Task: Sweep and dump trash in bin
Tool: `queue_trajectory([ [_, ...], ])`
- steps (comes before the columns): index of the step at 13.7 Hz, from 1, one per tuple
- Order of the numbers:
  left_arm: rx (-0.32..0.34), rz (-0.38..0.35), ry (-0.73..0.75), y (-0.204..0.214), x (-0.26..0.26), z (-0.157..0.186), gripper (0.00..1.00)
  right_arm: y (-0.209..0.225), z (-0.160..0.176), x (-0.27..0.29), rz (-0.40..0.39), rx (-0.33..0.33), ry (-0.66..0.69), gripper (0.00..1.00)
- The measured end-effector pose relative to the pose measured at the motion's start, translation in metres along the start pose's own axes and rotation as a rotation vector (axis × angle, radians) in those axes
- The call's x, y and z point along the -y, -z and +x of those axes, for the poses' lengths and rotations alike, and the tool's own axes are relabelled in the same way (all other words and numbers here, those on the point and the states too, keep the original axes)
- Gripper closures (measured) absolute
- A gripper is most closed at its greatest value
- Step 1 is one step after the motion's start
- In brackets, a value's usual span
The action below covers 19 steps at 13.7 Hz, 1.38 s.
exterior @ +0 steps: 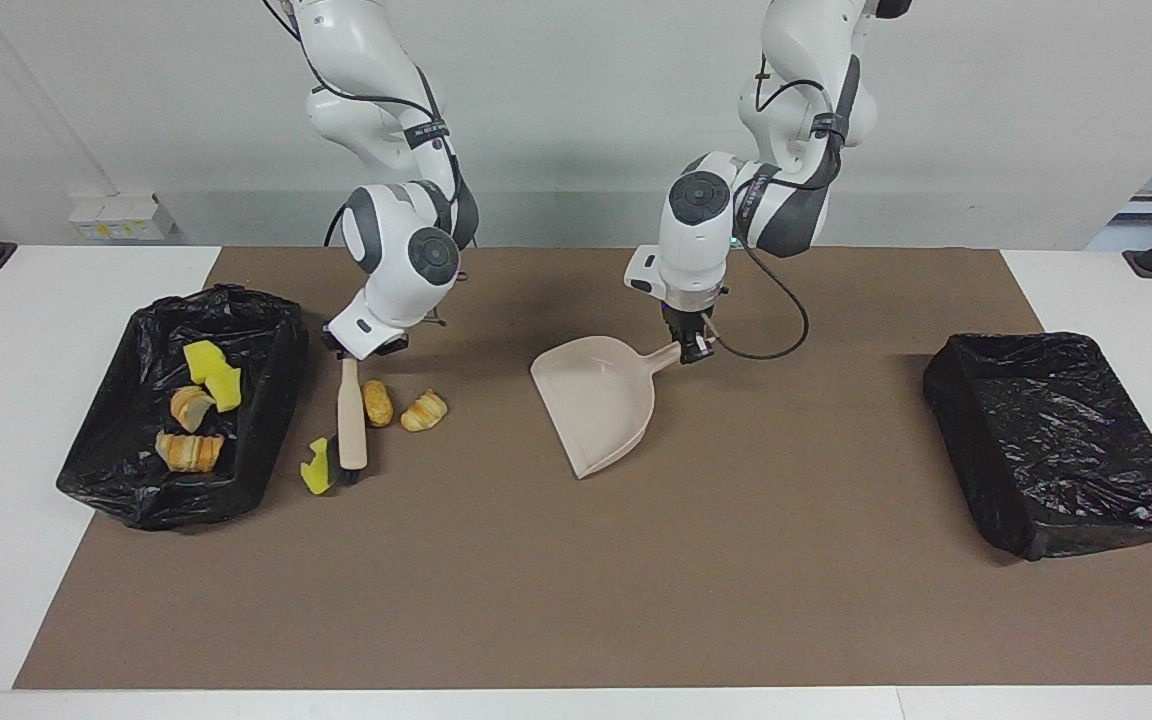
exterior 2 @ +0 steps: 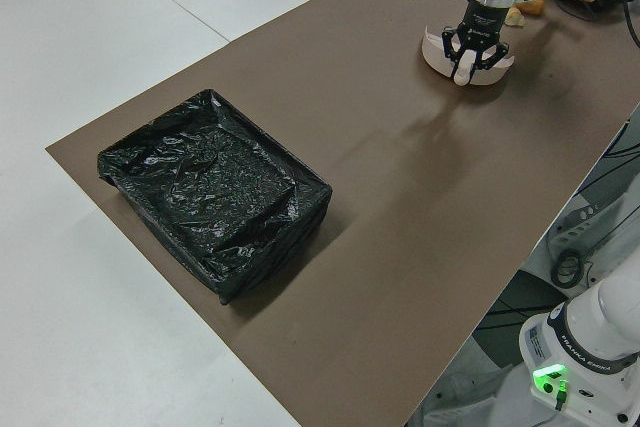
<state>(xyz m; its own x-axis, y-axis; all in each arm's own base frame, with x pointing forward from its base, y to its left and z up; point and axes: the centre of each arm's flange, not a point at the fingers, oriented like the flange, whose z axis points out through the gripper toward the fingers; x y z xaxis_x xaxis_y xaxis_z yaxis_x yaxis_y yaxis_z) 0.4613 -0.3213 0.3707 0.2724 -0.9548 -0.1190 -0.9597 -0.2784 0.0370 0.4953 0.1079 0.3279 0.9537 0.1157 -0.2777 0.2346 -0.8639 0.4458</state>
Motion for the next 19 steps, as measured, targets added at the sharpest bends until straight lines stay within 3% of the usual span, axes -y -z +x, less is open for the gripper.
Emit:
queue_trajectory([
  [3, 0.008, -0.004, -0.053, -0.001, -0.002, 0.000, 0.68, 0.050, 0.000, 0.007, 0.168, 0.017, 0.040, 0.74],
  [7, 0.027, 0.022, -0.100, 0.000, -0.003, 0.001, 0.68, 0.090, 0.008, -0.032, 0.206, -0.037, 0.082, 0.74],
  [11, 0.030, 0.023, -0.120, -0.001, -0.004, 0.002, 0.68, 0.062, 0.012, -0.086, 0.229, -0.026, 0.095, 0.74],
  [13, 0.031, 0.023, -0.123, -0.001, -0.004, 0.002, 0.68, 0.033, 0.014, -0.108, 0.249, -0.061, 0.094, 0.74],
  [16, 0.040, 0.017, -0.138, -0.007, -0.012, 0.005, 0.68, 0.003, 0.010, -0.095, 0.266, -0.075, 0.099, 0.74],
  [19, 0.040, 0.019, -0.144, -0.007, -0.018, 0.009, 0.68, -0.006, 0.009, -0.066, 0.336, -0.075, 0.083, 0.74],
])
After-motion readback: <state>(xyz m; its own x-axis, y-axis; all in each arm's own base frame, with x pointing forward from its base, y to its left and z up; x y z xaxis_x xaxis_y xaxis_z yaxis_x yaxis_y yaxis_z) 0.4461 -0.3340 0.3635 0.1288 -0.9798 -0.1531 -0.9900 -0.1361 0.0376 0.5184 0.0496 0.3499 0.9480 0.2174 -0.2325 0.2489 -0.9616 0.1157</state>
